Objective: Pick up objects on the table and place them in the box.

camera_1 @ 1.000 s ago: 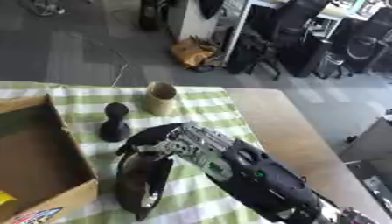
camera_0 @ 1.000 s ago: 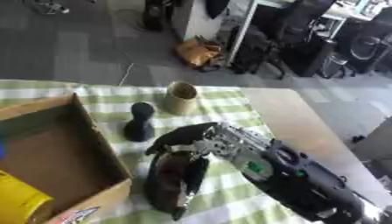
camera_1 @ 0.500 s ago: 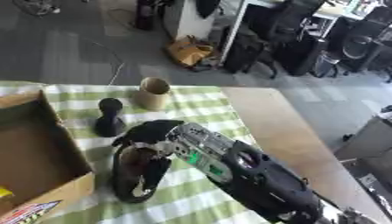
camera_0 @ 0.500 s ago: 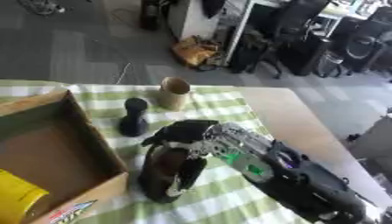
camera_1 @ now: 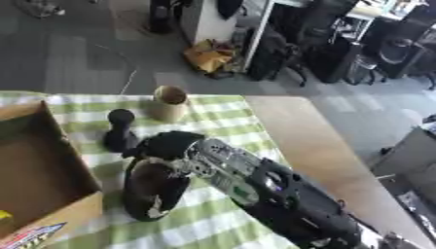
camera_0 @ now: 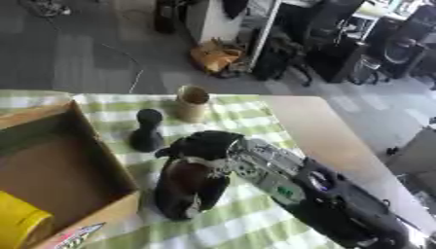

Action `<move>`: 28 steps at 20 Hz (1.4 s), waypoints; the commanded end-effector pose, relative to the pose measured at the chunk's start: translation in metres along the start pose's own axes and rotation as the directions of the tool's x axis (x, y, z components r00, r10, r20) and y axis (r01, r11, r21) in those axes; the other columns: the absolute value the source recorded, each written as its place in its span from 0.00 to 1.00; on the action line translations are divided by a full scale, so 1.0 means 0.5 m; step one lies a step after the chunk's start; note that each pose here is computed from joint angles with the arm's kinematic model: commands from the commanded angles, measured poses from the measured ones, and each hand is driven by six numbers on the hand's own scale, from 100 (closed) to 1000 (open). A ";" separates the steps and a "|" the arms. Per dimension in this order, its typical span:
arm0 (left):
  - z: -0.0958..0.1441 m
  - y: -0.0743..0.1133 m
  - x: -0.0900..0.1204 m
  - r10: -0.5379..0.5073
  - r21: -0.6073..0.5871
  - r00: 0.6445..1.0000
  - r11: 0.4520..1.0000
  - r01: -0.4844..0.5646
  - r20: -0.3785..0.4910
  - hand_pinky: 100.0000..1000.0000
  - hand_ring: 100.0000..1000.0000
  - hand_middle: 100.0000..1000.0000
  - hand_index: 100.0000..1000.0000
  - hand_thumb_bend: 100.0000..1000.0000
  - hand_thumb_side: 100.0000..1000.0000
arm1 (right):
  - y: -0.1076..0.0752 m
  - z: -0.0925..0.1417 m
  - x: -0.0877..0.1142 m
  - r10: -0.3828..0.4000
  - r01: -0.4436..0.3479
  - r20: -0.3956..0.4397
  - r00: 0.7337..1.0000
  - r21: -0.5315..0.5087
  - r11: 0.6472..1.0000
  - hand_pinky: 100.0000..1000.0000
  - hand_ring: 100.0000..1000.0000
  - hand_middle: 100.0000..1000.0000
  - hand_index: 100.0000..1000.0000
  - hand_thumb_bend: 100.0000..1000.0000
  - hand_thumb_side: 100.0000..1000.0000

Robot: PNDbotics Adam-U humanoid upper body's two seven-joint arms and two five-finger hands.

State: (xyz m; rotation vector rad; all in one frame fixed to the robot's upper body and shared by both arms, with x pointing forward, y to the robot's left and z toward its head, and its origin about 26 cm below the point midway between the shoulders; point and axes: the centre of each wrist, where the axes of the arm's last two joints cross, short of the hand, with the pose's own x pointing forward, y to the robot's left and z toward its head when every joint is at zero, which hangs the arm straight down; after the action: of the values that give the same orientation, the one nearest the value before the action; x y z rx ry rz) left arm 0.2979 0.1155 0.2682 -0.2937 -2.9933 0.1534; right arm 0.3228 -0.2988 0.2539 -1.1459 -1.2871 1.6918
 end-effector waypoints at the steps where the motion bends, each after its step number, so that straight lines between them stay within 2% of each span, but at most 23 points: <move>1: -0.007 -0.002 0.007 0.006 0.007 1.000 1.000 -0.006 0.021 0.91 1.00 0.85 0.80 0.16 1.00 | -0.030 0.021 -0.005 0.036 -0.037 -0.013 0.999 -0.023 0.999 0.25 0.44 0.42 0.51 0.22 0.37; 6: -0.004 -0.001 0.006 0.004 0.010 1.000 1.000 -0.004 0.018 0.92 1.00 0.85 0.80 0.16 1.00 | -0.035 0.028 -0.002 0.010 -0.010 -0.009 1.000 -0.011 1.000 0.17 0.37 0.34 0.44 0.16 0.33; 10: -0.003 0.001 0.006 0.000 0.009 1.000 1.000 0.000 0.018 0.92 1.00 0.85 0.80 0.16 1.00 | -0.044 0.036 0.005 -0.010 0.010 0.010 1.000 -0.006 1.000 0.13 0.33 0.31 0.43 0.19 0.34; 15: 0.000 0.005 0.005 -0.008 0.007 1.000 1.000 0.008 0.014 0.92 1.00 0.85 0.80 0.17 1.00 | -0.061 0.052 0.017 -0.012 0.013 0.036 0.999 -0.014 1.000 0.12 0.32 0.30 0.42 0.19 0.35; 22: 0.005 0.007 0.005 -0.017 -0.001 1.000 1.000 0.017 0.007 0.92 1.00 0.85 0.80 0.17 1.00 | -0.092 0.069 0.001 0.025 -0.021 0.046 0.999 -0.085 0.996 0.10 0.31 0.29 0.42 0.16 0.37; 28: 0.012 0.011 0.004 -0.024 -0.006 1.000 1.000 0.024 0.000 0.92 1.00 0.85 0.80 0.17 1.00 | -0.105 0.075 -0.007 0.038 -0.028 0.069 0.997 -0.147 0.989 0.07 0.30 0.29 0.42 0.17 0.37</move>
State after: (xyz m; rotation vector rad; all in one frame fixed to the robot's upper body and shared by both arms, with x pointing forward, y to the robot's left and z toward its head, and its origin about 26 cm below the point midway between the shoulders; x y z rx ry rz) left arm 0.2989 0.1200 0.2581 -0.2552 -2.9726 0.1478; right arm 0.2969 -0.2995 0.2935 -1.1410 -1.4430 1.6937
